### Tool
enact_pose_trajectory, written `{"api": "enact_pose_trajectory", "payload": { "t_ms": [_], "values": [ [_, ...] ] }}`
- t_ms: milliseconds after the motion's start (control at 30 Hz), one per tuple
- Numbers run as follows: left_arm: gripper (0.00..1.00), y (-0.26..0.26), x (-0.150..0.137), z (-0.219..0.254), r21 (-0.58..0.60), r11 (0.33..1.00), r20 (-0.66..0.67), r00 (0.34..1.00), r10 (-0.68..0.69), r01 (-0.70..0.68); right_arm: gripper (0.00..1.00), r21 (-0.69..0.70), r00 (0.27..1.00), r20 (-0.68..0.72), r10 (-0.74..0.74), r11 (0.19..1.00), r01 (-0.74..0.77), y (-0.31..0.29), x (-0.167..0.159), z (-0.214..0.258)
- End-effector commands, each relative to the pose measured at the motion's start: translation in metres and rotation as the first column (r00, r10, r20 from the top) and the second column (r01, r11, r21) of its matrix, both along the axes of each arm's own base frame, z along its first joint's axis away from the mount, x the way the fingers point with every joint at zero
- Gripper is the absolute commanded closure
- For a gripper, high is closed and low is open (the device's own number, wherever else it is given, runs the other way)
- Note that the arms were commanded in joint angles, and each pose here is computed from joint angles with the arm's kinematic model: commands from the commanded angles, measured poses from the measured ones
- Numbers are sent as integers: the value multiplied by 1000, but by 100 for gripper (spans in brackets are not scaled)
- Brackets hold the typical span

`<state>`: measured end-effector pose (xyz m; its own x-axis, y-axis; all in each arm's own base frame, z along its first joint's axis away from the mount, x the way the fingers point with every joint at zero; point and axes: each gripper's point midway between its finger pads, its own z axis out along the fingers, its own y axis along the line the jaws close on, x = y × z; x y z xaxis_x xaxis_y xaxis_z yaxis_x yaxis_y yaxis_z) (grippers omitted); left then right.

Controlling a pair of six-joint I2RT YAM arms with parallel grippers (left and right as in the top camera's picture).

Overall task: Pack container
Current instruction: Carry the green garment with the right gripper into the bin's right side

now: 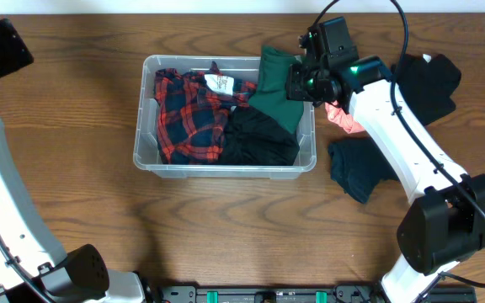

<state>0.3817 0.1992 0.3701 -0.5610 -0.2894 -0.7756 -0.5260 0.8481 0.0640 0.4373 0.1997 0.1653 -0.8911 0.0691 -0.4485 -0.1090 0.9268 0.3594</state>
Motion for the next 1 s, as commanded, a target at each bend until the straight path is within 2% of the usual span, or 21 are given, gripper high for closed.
{"api": "enact_pose_trajectory", "payload": {
  "t_ms": [0,167,367,467,567,700,833,867,933,967],
  "values": [
    [2,4,0,-5,5,1000,-20,1000,9,-9,99,58,977,80,196,978,-201,35,-9,22],
    [2,4,0,-5,5,1000,-20,1000,9,-9,99,259,910,177,374,875,-410,93,-30,54],
    [2,4,0,-5,5,1000,-20,1000,9,-9,99,253,912,154,380,877,-408,88,-30,46],
    [2,4,0,-5,5,1000,-20,1000,9,-9,99,211,937,79,340,913,-349,73,-26,23],
    [2,4,0,-5,5,1000,-20,1000,9,-9,99,82,967,-11,253,964,-252,46,-18,-11],
    [2,4,0,-5,5,1000,-20,1000,9,-9,99,-40,979,-72,191,980,-195,27,-11,-45],
    [2,4,0,-5,5,1000,-20,1000,9,-9,89,-138,984,-111,140,978,-155,12,-7,-72],
    [2,4,0,-6,5,1000,-20,1000,9,-9,84,-162,986,-112,127,976,-144,8,-5,-75],
    [2,4,0,-5,5,1000,-20,1000,9,-9,66,-211,990,-98,101,970,-119,0,-1,-76],
    [2,4,0,-5,5,1000,-20,1000,9,-9,63,-231,992,-84,90,967,-107,-4,2,-74]
  ]
}}
